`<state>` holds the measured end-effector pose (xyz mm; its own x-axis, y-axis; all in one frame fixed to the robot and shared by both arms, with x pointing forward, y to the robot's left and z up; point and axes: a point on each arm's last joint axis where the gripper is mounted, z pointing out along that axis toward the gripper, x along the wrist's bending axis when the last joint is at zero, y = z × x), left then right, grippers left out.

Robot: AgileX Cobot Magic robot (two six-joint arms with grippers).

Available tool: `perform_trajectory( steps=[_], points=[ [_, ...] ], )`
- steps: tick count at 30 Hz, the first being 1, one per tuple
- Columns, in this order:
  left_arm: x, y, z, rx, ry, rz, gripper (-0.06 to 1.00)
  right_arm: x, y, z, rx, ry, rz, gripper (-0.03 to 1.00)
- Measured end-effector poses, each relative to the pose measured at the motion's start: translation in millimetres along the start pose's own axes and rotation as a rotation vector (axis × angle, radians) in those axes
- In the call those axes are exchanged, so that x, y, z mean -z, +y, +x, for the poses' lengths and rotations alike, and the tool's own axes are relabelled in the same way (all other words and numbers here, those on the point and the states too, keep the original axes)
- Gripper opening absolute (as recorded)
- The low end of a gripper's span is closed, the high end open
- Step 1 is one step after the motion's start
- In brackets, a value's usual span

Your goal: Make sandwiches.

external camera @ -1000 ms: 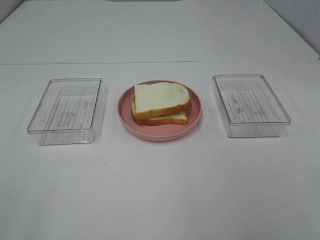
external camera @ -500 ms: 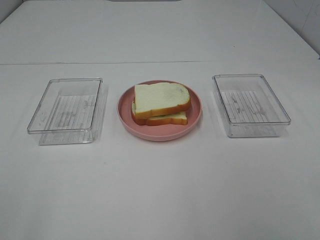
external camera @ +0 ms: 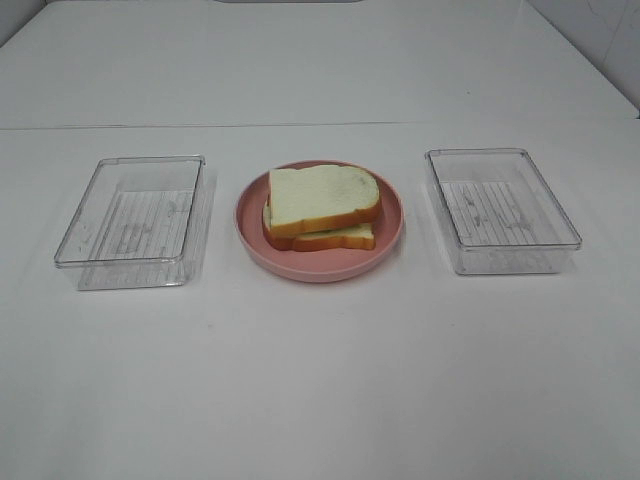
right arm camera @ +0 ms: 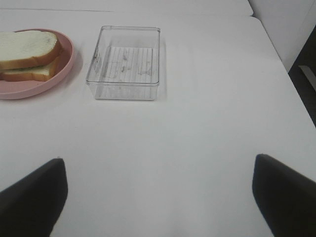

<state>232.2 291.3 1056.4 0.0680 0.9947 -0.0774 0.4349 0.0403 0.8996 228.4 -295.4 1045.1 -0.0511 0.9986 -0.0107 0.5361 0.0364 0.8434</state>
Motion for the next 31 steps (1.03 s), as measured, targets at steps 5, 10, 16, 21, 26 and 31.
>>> perform_trajectory(
  steps=[5,10,16,21,26,31],
  points=[
    [0.0,0.0,0.0,0.0,0.0,0.0,0.98,0.0,0.0,0.0,0.0,0.0,0.0,0.94],
    [0.0,0.0,0.0,0.0,0.0,0.0,0.98,0.0,0.0,0.0,0.0,0.0,0.0,0.94],
    [0.0,0.0,0.0,0.0,0.0,0.0,0.98,0.0,0.0,0.0,0.0,0.0,0.0,0.94],
    [0.0,0.0,0.0,0.0,0.0,0.0,0.98,0.0,0.0,0.0,0.0,0.0,0.0,0.94],
    [0.0,0.0,0.0,0.0,0.0,0.0,0.98,0.0,0.0,0.0,0.0,0.0,0.0,0.94],
    [0.0,0.0,0.0,0.0,0.0,0.0,0.98,0.0,0.0,0.0,0.0,0.0,0.0,0.94]
  ],
)
